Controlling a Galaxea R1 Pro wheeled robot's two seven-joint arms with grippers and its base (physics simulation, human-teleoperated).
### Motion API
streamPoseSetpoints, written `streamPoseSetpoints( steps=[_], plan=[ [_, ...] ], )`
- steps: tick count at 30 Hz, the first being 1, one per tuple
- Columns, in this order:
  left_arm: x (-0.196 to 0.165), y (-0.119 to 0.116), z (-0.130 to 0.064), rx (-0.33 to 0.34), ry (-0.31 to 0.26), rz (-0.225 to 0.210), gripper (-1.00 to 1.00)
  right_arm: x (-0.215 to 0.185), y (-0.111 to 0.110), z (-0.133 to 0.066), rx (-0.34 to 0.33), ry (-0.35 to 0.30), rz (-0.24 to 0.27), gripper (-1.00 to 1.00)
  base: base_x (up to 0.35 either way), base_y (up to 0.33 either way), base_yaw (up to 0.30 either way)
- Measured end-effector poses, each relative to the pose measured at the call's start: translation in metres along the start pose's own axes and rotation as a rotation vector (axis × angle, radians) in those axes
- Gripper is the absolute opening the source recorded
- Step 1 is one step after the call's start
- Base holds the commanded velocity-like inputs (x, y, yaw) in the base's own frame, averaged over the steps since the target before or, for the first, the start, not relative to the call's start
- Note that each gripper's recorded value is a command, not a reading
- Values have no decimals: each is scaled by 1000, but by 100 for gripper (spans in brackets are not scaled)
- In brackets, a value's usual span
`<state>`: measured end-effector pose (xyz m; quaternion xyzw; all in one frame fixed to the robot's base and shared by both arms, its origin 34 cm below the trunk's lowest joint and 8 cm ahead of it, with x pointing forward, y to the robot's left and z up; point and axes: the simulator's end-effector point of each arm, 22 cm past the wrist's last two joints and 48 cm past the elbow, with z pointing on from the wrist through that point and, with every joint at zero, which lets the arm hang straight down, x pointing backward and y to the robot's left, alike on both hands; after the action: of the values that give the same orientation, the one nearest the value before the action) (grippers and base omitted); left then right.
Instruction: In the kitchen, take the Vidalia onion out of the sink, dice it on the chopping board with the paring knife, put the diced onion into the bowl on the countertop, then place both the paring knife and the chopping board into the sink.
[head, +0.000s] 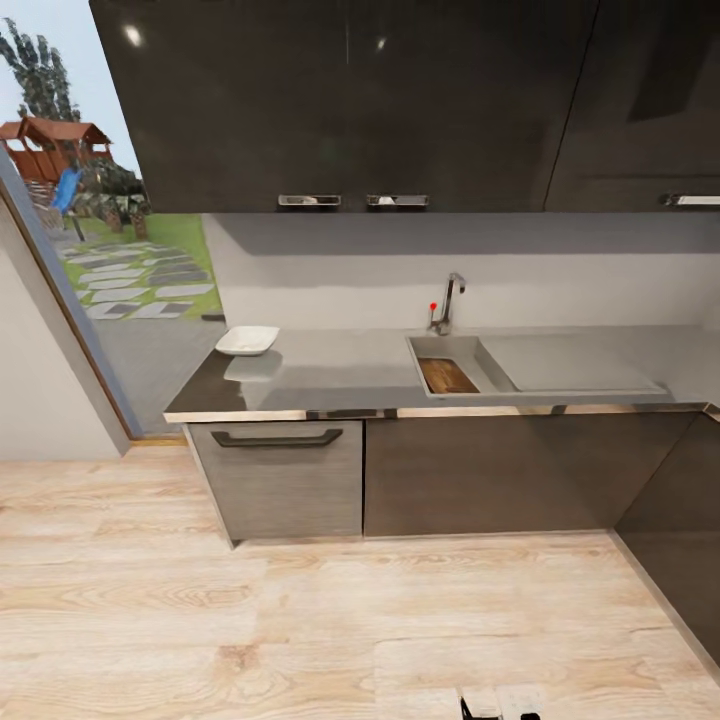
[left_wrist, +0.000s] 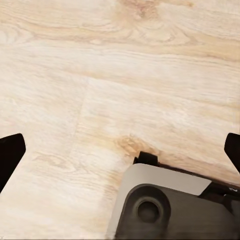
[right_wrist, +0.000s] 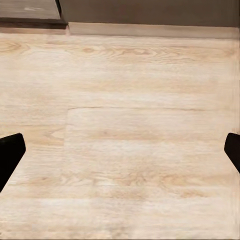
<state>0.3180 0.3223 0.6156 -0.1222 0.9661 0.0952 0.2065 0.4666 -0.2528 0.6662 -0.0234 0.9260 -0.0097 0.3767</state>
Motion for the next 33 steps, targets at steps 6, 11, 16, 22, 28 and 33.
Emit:
streamPoseSetpoints(
  steps=[6, 11, 16, 22, 28, 33],
  plan=[
    [36, -4, -9, -4, 79, 12, 100, 131, -22, -62, 42, 269, -21, 100, 0, 0, 0],
    [52, -2, -12, -11, 139, 20, 100, 218, -29, -118, 54, 528, -24, 100, 0, 0, 0],
    [142, 29, -40, -44, 462, 70, 100, 262, -32, -152, 130, 734, 153, 100, 0, 0, 0],
    [195, 38, -68, -53, 566, 86, 100, 259, -37, -149, 164, 726, 207, 100, 0, 0, 0],
    [197, 42, -70, -60, 571, 88, 100, 258, -32, -148, 160, 724, 215, 100, 0, 0, 0],
    [187, 38, -63, -51, 539, 79, 100, 258, -32, -148, 159, 723, 214, 100, 0, 0, 0]
  ],
)
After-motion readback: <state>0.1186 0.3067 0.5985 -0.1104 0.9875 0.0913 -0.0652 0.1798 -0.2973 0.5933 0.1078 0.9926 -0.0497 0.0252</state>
